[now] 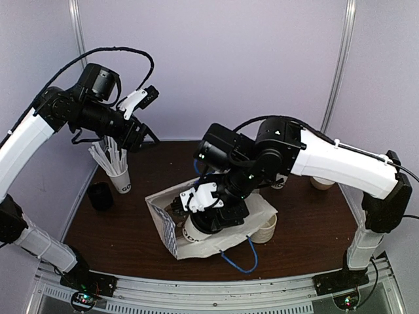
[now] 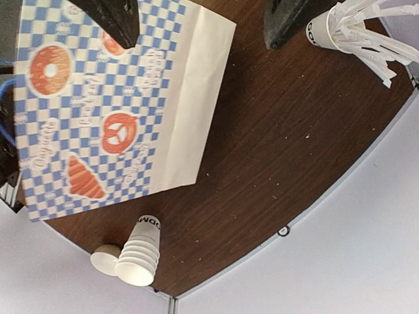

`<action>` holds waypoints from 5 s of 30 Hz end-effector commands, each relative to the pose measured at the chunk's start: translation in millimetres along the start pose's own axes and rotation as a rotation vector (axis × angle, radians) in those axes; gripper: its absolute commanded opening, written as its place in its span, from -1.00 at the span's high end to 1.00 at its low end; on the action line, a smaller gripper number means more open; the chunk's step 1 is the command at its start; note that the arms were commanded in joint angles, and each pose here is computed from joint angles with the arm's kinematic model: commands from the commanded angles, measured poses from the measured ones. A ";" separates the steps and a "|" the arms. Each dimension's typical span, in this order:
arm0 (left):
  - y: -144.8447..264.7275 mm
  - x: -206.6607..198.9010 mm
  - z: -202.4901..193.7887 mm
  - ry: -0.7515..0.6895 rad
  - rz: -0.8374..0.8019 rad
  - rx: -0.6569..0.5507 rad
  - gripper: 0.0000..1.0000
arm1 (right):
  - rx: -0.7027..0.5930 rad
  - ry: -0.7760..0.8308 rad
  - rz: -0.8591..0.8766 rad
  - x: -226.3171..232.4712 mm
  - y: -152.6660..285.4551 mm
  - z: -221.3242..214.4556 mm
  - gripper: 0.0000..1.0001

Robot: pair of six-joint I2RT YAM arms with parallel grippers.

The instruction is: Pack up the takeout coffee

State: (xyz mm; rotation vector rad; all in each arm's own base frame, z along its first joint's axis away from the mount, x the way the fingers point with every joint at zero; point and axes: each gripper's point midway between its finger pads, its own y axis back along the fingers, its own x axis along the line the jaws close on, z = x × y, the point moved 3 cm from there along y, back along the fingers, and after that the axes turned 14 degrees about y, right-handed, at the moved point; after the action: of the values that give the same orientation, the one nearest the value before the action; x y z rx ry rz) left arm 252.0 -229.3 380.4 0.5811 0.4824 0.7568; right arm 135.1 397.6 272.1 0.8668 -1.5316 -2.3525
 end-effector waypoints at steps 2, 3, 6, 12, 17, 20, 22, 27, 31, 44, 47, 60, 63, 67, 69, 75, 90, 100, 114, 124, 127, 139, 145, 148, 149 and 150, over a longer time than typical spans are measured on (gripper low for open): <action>-7.5 10.4 13.6 0.030 0.064 -0.075 -0.39 | 0.035 0.110 -0.111 8.6 10.4 8.6 -0.44; -8.7 10.6 14.0 0.032 0.065 -0.075 -0.39 | 0.053 0.120 -0.129 8.4 9.7 7.5 -0.44; -13.5 11.6 13.8 0.040 0.067 -0.067 -0.39 | 0.111 0.144 -0.207 0.9 7.9 6.6 -0.42; -21.7 13.1 12.2 0.045 0.070 -0.052 -0.39 | 0.170 0.161 -0.334 -16.5 6.4 9.5 -0.40; -26.2 11.0 11.3 0.058 0.050 -0.040 -0.40 | 0.225 0.208 -0.385 -15.8 -6.2 13.4 -0.39; -25.2 10.8 9.8 0.071 0.047 -0.036 -0.40 | 0.235 0.229 -0.385 -10.1 -9.7 15.4 -0.38; -24.1 9.0 6.5 0.088 0.036 -0.027 -0.40 | 0.228 0.221 -0.381 -7.9 -8.8 16.1 -0.38; -4.5 5.2 -12.6 0.222 0.033 -0.020 -0.39 | 0.219 0.190 -0.411 -12.1 -3.2 16.3 -0.38; 15.4 -4.4 -36.6 0.253 0.044 -0.011 -0.42 | 0.167 0.177 -0.404 -16.2 -3.7 27.5 -0.39; 12.1 10.7 -43.3 0.187 0.146 -0.015 -0.44 | 0.165 0.215 -0.410 -18.4 -27.2 51.6 -0.38; 5.7 10.6 -42.2 0.183 0.139 -0.029 -0.44 | 0.167 0.214 -0.404 -15.7 -25.3 49.6 -0.38; 0.3 22.7 -36.4 0.178 0.210 -0.064 -0.47 | 0.082 0.235 -0.427 -30.2 -25.4 90.5 -0.40; 5.0 23.3 -33.4 0.170 0.216 -0.078 -0.49 | 0.104 0.234 -0.419 -27.3 -30.1 80.8 -0.40; 5.0 24.5 -30.7 0.163 0.222 -0.083 -0.50 | 0.149 0.215 -0.422 -25.8 -34.5 62.1 -0.40; 2.8 24.4 -30.1 0.159 0.219 -0.083 -0.50 | 0.165 0.206 -0.433 -26.8 -33.1 54.2 -0.40; -6.1 26.2 -31.0 0.153 0.226 -0.063 -0.50 | 0.232 0.201 -0.480 -33.4 -34.9 34.6 -0.40; -19.5 35.6 -23.4 0.149 0.251 -0.058 -0.51 | 0.192 0.117 -0.475 -50.6 -54.6 12.5 -0.38; -21.5 42.3 -14.5 0.144 0.266 -0.080 -0.51 | 0.152 0.120 -0.419 -35.4 -45.8 23.7 -0.38; -16.7 40.0 -17.7 0.156 0.246 -0.101 -0.51 | 0.175 0.144 -0.367 -12.2 -26.4 18.5 -0.37; -22.7 38.1 -19.6 0.161 0.227 -0.089 -0.51 | 0.210 0.144 -0.422 -22.2 -45.4 18.2 -0.37; -23.1 38.7 -21.6 0.155 0.231 -0.081 -0.51 | 0.222 0.145 -0.461 -29.4 -50.2 20.4 -0.38; -30.5 42.8 -24.9 0.141 0.239 -0.067 -0.51 | 0.236 0.149 -0.460 -27.0 -67.3 20.9 -0.37; -34.2 43.8 -25.8 0.138 0.236 -0.064 -0.51 | 0.245 0.164 -0.458 -27.6 -79.6 23.1 -0.37; -34.9 45.6 -26.2 0.137 0.239 -0.062 -0.52 | 0.248 0.172 -0.460 -26.8 -83.3 24.9 -0.37; -35.7 46.2 -26.6 0.137 0.240 -0.059 -0.52 | 0.247 0.174 -0.460 -27.1 -84.3 25.3 -0.38; -35.7 46.3 -26.9 0.137 0.239 -0.059 -0.52 | 0.249 0.177 -0.460 -26.7 -85.5 25.8 -0.37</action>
State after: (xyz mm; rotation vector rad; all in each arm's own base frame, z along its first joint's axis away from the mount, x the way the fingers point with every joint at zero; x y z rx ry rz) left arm 275.5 -203.9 325.9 0.5710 0.5404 1.0509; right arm 153.1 462.2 216.0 1.5494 -1.7122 -2.3108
